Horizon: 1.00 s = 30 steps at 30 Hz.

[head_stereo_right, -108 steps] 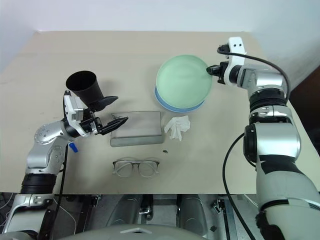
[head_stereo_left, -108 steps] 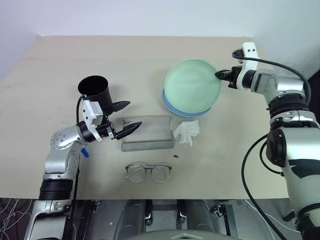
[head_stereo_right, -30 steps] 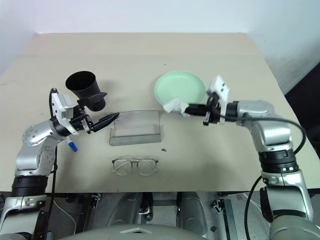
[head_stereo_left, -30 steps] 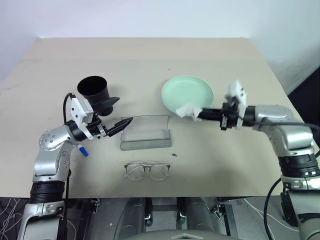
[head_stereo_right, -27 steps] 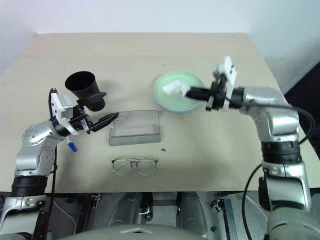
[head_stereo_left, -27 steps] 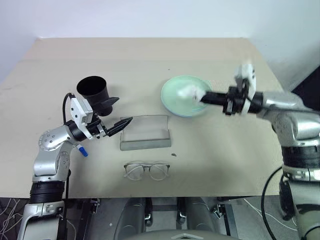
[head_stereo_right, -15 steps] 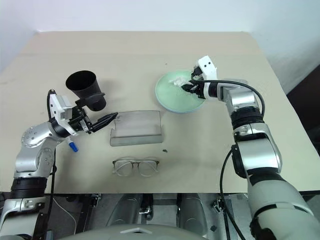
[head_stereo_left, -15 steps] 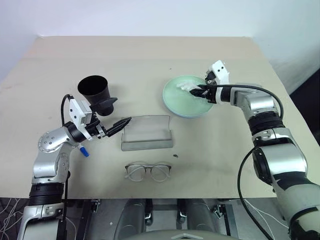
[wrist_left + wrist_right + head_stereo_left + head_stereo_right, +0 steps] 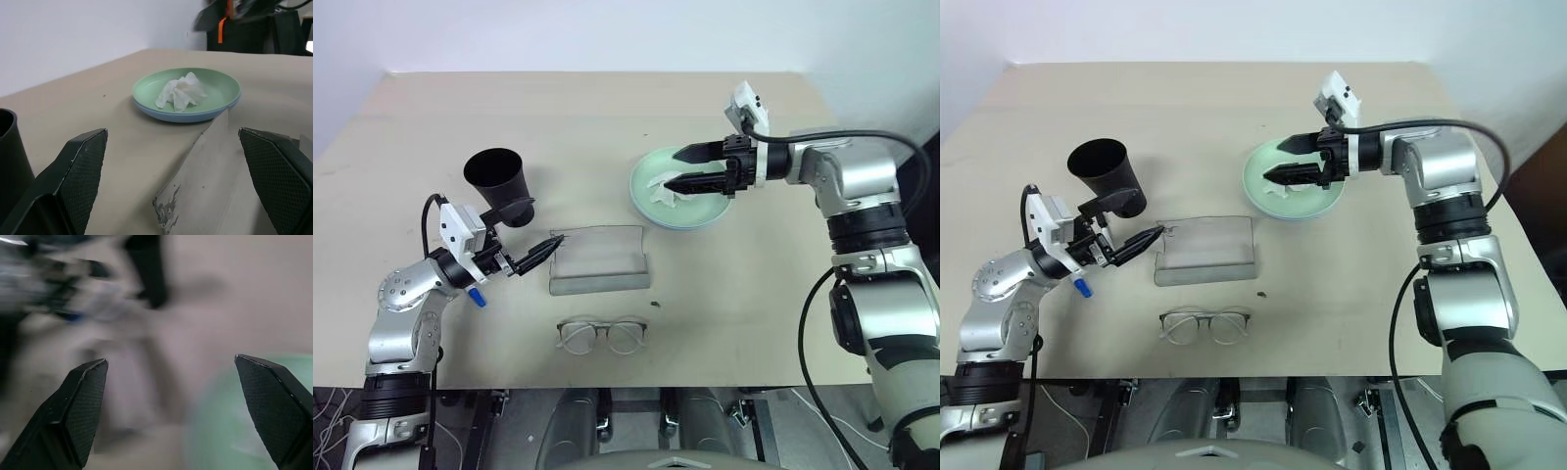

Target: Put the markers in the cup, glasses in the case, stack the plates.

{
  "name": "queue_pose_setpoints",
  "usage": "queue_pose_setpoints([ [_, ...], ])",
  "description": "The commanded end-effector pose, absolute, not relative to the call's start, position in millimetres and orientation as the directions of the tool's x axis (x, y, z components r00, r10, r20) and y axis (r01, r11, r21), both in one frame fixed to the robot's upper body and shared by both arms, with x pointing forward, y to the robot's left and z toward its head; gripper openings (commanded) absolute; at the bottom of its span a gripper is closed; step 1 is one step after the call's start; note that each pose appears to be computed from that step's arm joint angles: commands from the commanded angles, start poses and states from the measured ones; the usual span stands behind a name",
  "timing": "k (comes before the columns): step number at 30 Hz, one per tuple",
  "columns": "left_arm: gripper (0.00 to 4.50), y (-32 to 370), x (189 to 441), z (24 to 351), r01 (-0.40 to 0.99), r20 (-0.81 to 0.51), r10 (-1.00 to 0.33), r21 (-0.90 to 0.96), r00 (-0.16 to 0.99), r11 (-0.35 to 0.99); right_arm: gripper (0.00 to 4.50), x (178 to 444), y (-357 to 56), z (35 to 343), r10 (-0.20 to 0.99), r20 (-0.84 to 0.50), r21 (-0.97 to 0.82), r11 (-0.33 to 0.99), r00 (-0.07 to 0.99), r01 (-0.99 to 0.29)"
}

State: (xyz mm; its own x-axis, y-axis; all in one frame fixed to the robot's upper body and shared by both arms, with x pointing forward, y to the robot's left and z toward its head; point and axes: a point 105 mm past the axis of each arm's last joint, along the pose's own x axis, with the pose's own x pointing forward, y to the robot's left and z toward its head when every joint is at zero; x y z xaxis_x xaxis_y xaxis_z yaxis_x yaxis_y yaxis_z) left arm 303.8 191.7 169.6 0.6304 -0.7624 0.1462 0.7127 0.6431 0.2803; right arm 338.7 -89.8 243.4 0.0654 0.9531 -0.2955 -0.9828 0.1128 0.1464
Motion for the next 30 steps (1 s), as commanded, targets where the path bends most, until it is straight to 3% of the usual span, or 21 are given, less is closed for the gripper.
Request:
queue_pose_setpoints([
  [1, 4.50, 192.3, 300.8, 182.1, 0.703, 0.172, -0.769, 0.323, 0.615, 0.634, 4.37, 294.4, -71.7, 237.4, 0.932, -0.314, 0.315, -0.081, -0.184, -0.946],
  [5, 4.50, 194.8, 303.2, 181.9, 0.702, 0.165, -0.768, 0.324, 0.619, 0.635, 4.37, 271.0, -54.2, 211.5, 0.866, -0.385, 0.420, -0.143, -0.319, -0.896],
  [14, 4.50, 187.3, 308.6, 179.8, 0.721, 0.161, -0.785, 0.319, 0.599, 0.616, 4.37, 270.6, -21.2, 154.6, 0.736, -0.575, 0.472, -0.059, -0.358, -0.880],
  [30, 4.50, 180.7, 311.3, 175.6, 0.746, 0.148, -0.805, 0.309, 0.575, 0.590, 4.37, 251.3, -1.3, 136.2, 0.643, -0.616, 0.510, -0.113, -0.454, -0.853],
])
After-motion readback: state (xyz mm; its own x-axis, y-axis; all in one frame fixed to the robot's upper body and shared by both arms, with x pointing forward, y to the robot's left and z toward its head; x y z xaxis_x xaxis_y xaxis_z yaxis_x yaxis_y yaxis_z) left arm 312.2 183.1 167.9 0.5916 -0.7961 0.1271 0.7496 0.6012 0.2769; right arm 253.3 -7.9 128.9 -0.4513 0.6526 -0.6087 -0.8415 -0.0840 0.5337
